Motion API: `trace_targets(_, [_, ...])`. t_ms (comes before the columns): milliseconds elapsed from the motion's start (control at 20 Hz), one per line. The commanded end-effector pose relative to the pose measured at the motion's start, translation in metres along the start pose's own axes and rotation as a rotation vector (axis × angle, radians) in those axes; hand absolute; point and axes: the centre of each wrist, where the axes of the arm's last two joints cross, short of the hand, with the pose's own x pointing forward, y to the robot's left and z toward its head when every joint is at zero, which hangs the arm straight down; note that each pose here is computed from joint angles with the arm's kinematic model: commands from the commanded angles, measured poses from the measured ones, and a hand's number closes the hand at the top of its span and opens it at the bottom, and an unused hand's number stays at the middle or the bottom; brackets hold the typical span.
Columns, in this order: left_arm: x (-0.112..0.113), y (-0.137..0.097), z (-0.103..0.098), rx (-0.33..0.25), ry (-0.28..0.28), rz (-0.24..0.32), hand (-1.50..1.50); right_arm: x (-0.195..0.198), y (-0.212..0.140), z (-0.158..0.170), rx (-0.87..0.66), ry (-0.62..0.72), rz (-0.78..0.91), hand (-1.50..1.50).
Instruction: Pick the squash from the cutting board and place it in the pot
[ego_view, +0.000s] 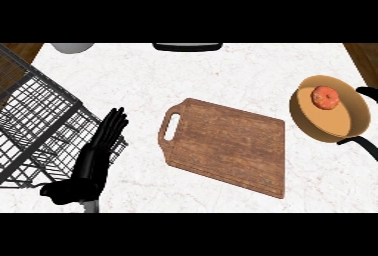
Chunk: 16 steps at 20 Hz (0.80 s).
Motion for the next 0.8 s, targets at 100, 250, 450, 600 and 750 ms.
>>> trace_targets(100, [0.005,-0.007,-0.02,0.076,0.003,-0.019,0.0,-0.01,-0.066,-0.005,-0.07,-0.035,-0.075,-1.5])
trace_targets(250, [-0.015,0.024,-0.009,0.078,0.0,-0.024,0.0,-0.026,-0.068,0.001,-0.083,-0.07,-0.089,-1.5])
trace_targets(450, [-0.01,0.004,0.005,0.053,0.011,-0.044,0.0,-0.036,-0.11,0.005,-0.086,-0.071,-0.088,-1.5])
trace_targets(600, [-0.012,0.012,-0.009,0.065,0.008,-0.028,0.0,-0.053,-0.101,0.013,-0.103,-0.072,-0.076,-1.5])
trace_targets(750, [0.003,0.003,-0.008,0.054,0.002,-0.023,0.0,-0.042,-0.133,0.011,-0.139,-0.069,-0.075,-1.5])
